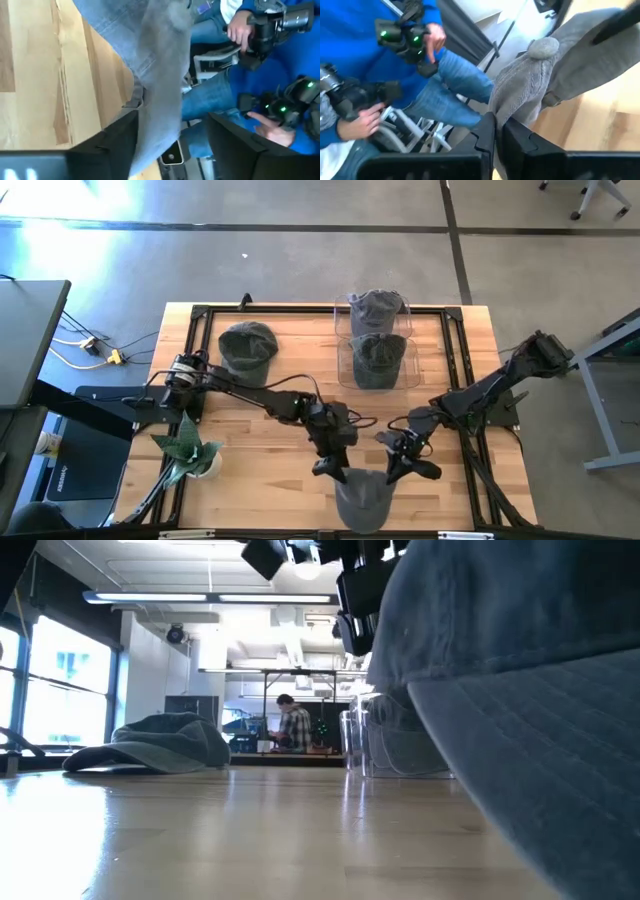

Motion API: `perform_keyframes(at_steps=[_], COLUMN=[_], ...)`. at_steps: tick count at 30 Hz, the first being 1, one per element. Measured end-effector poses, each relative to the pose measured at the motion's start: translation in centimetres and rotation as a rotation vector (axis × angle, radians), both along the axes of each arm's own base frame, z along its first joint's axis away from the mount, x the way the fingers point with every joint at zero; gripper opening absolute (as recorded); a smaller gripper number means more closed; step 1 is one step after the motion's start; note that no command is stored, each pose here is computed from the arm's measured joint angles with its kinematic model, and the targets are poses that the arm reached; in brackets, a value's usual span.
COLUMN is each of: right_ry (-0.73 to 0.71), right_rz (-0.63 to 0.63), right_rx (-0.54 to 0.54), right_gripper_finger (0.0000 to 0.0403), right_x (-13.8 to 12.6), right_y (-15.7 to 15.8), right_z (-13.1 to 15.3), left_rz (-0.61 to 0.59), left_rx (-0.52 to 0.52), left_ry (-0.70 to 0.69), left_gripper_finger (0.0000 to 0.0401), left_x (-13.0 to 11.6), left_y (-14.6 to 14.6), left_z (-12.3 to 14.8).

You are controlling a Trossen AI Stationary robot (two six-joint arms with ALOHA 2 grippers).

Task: Pick & Place hat
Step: Put the gray cap into the top transparent bin

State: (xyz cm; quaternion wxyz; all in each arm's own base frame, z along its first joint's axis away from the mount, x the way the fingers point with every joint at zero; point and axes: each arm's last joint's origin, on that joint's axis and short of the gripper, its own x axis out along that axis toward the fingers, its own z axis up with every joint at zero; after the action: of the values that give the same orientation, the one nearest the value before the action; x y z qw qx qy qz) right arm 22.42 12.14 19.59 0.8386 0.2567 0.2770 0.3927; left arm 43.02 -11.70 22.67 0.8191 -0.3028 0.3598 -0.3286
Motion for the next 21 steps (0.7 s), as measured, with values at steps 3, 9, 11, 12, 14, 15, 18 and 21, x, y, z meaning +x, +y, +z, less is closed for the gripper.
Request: perform_keyframes(at_steps=[3,9,11,12,14,15,18,21], right_ry=[-0.007,-0.008,-0.015,-0.022,-0.038,-0.045,-0.041,0.014], right_rz=[-0.025,-0.069,-0.077,-0.086,-0.098,-0.100,-0.108,-0.116], right_rx=[-0.007,-0.013,-0.012,-0.009,-0.005,-0.002,0.003,0.018], right_gripper_finger=[0.0006,0.0006,0.0004,0.0006,0.0007,0.0006,0.0003,0.0004], right_x=[0.1,0.2,0.2,0.1,0.0,-0.1,-0.5,-0.9], right_y=[-0.1,-0.3,-0.4,-0.4,-0.5,-0.5,-0.7,-0.8], right_z=[0.0,0.0,0.2,0.4,0.8,1.0,1.5,1.6], left_rz=[0.045,0.168,0.165,0.161,0.156,0.155,0.151,0.127], left_rx=[0.017,0.077,0.067,0.067,0.082,0.092,0.109,0.120], left_ry=[0.005,0.003,0.025,0.035,0.066,0.085,0.108,0.086], left_gripper_finger=[0.0252,0.0250,0.0238,0.0231,0.0212,0.0201,0.0161,0.0117], left_x=[-0.1,-0.3,-0.5,-0.6,-0.8,-1.0,-1.1,-1.1], left_y=[-0.8,-2.2,-2.5,-2.7,-2.9,-3.0,-3.0,-3.0], left_z=[0.0,-0.1,-0.2,-0.2,-0.5,-0.7,-0.9,-0.9])
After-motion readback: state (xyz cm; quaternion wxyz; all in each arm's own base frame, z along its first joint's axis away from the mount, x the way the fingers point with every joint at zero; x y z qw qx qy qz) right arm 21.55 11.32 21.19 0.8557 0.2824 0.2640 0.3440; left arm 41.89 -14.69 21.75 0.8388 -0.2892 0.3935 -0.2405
